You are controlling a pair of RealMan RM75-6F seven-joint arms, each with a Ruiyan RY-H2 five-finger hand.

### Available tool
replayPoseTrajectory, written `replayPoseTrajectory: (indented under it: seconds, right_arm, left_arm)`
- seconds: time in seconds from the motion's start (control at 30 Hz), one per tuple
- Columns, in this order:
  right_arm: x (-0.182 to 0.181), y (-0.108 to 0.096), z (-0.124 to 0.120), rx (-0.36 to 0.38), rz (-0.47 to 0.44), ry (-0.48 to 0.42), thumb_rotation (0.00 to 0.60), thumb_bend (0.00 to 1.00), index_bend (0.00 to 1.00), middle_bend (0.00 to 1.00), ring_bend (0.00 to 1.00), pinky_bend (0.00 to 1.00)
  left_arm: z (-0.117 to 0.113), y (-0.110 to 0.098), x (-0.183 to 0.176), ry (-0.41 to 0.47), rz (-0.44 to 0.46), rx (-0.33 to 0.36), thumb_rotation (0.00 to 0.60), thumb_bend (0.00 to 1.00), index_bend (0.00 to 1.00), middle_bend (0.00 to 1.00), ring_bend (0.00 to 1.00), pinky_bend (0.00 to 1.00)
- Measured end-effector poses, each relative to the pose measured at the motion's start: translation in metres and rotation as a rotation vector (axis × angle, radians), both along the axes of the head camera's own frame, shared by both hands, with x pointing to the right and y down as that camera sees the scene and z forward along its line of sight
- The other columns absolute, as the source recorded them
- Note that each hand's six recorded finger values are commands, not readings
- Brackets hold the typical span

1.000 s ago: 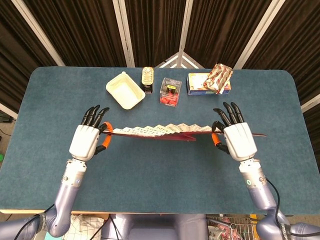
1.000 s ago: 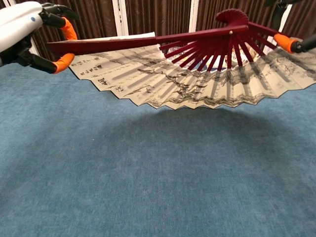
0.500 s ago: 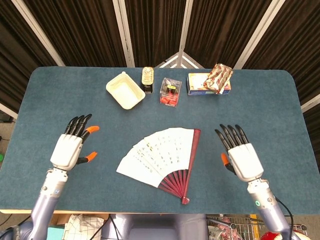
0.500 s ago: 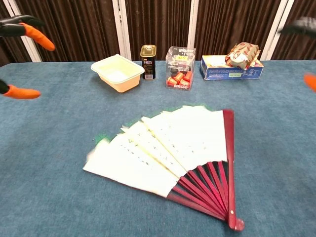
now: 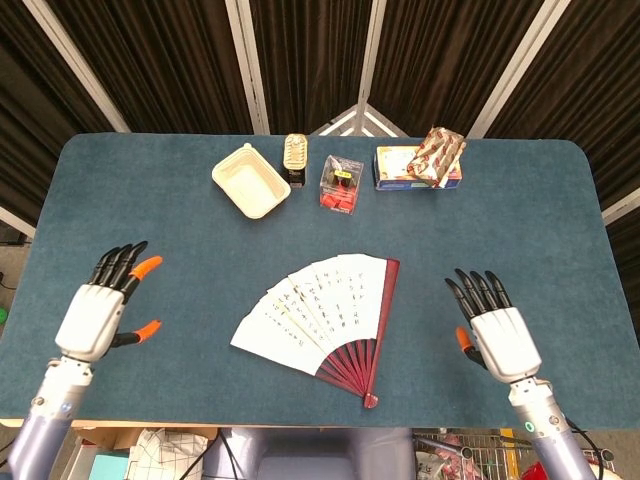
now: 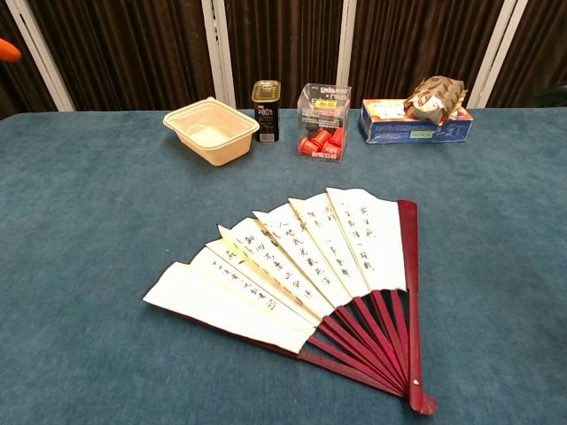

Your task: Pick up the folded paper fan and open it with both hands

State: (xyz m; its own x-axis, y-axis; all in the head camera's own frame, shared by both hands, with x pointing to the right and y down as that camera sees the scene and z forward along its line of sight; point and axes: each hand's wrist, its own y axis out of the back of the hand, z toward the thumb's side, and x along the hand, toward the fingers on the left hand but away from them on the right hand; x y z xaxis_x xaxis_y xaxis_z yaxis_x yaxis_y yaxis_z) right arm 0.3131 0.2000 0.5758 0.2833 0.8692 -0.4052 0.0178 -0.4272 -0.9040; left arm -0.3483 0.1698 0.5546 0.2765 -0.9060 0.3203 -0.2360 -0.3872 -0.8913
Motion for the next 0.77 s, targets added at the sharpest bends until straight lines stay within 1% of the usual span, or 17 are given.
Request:
replayPoseTrajectory:
  seconds: [0.13, 0.2, 0.4, 0.47, 0.53, 0.6, 0.67, 0.77]
  right_arm:
    - [0.012, 0.008, 0.001, -0.005, 0.026, 0.01, 0.6, 0.49, 0.0, 0.0, 0.0, 0.0]
    - [0.019, 0.014, 0.001, -0.01, 0.055, 0.004, 0.6, 0.49, 0.0, 0.0, 0.0, 0.0]
    - [0.042, 0.038, -0.002, -0.048, 0.159, -0.01, 0.6, 0.49, 0.0, 0.0, 0.0, 0.0]
    - [0.048, 0.046, -0.004, -0.078, 0.204, -0.028, 0.6, 0.46, 0.0, 0.0, 0.0, 0.0]
    - [0.055, 0.054, -0.009, -0.108, 0.248, -0.04, 0.6, 0.41, 0.0, 0.0, 0.0, 0.0]
    - [0.062, 0.06, -0.013, -0.122, 0.269, -0.032, 0.6, 0.38, 0.0, 0.0, 0.0, 0.0]
    - [0.067, 0.062, -0.019, -0.117, 0.279, -0.022, 0.6, 0.36, 0.0, 0.0, 0.0, 0.0]
    - [0.072, 0.065, -0.022, -0.106, 0.291, -0.02, 0.6, 0.36, 0.0, 0.0, 0.0, 0.0]
  left_arm:
    - [-0.004, 0.015, -0.019, -0.033, -0.019, -0.028, 0.6, 0.1, 0.08, 0.0, 0.0, 0.0]
    - [-0.005, 0.025, -0.031, -0.052, -0.033, -0.046, 0.6, 0.09, 0.07, 0.0, 0.0, 0.0]
    - [-0.008, 0.055, -0.068, -0.135, -0.052, -0.075, 0.6, 0.04, 0.03, 0.0, 0.0, 0.0]
    - [-0.009, 0.062, -0.079, -0.161, -0.053, -0.081, 0.6, 0.03, 0.01, 0.0, 0.0, 0.0]
    - [-0.009, 0.068, -0.09, -0.187, -0.055, -0.084, 0.6, 0.02, 0.0, 0.0, 0.0, 0.0]
    - [-0.01, 0.075, -0.103, -0.214, -0.065, -0.088, 0.6, 0.02, 0.0, 0.0, 0.0, 0.0]
    - [-0.013, 0.077, -0.112, -0.228, -0.076, -0.077, 0.6, 0.01, 0.0, 0.0, 0.0, 0.0]
    - [-0.017, 0.075, -0.119, -0.226, -0.092, -0.049, 0.6, 0.01, 0.0, 0.0, 0.0, 0.0]
